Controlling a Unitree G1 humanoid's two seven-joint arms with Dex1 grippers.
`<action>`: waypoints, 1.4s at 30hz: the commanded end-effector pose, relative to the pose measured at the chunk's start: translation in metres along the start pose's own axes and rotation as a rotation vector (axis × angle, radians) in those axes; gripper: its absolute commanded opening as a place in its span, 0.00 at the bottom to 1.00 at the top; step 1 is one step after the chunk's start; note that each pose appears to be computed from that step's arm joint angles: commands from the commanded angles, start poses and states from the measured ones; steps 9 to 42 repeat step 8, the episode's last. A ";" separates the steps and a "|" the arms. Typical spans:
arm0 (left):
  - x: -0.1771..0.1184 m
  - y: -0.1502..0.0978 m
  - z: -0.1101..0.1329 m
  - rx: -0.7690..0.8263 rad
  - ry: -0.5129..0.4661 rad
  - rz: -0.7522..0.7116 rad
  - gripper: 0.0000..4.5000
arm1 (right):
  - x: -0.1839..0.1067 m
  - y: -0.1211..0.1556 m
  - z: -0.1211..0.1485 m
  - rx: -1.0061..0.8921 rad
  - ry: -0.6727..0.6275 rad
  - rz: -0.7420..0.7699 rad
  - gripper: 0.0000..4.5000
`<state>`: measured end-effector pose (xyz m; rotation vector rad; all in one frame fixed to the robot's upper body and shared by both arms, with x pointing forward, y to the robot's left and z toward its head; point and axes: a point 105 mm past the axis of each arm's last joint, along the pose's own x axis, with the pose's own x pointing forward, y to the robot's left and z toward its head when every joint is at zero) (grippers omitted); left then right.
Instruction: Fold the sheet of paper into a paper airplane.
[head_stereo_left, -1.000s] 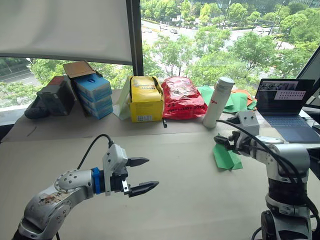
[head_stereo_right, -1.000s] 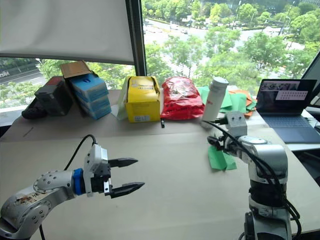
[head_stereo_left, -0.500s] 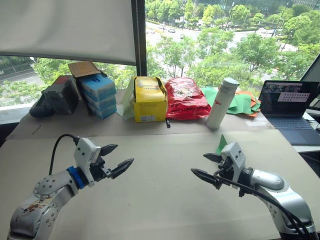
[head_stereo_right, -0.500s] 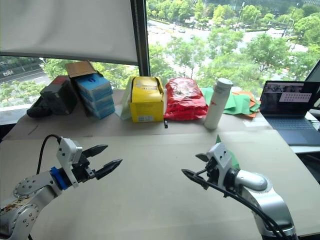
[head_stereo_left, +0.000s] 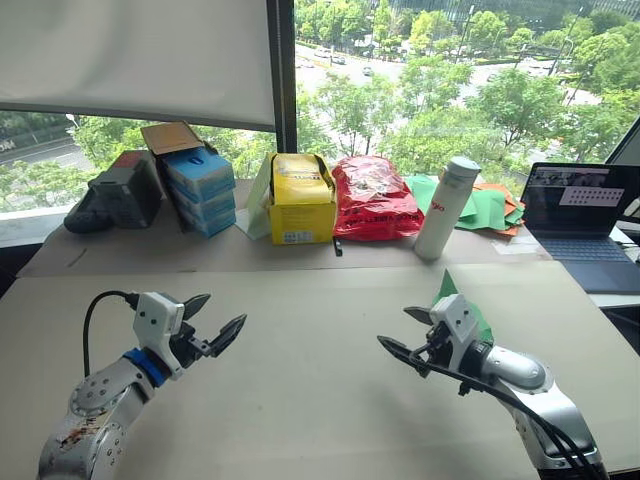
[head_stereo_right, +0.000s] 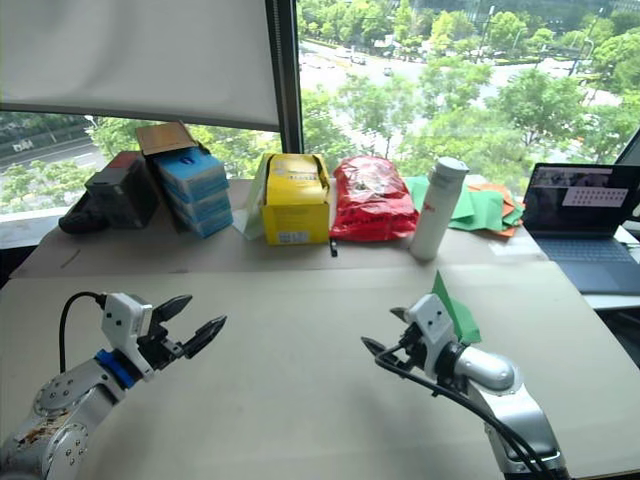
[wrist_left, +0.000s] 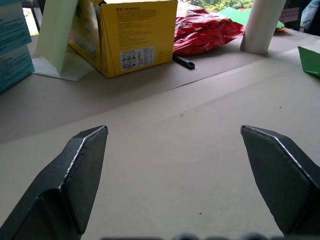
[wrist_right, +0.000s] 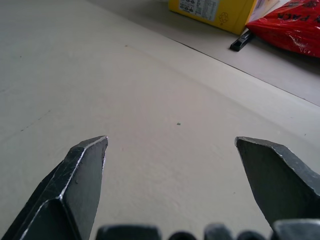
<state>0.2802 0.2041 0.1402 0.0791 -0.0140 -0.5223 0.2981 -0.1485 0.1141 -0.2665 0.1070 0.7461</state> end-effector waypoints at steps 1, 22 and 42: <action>0.002 -0.002 0.009 0.035 -0.043 -0.009 1.00 | -0.001 -0.003 0.009 -0.030 -0.036 -0.010 0.99; 0.003 -0.003 0.009 0.038 -0.044 -0.015 1.00 | -0.001 -0.003 0.009 -0.025 -0.035 -0.003 0.99; 0.003 -0.003 0.009 0.038 -0.044 -0.015 1.00 | -0.001 -0.003 0.009 -0.025 -0.035 -0.003 0.99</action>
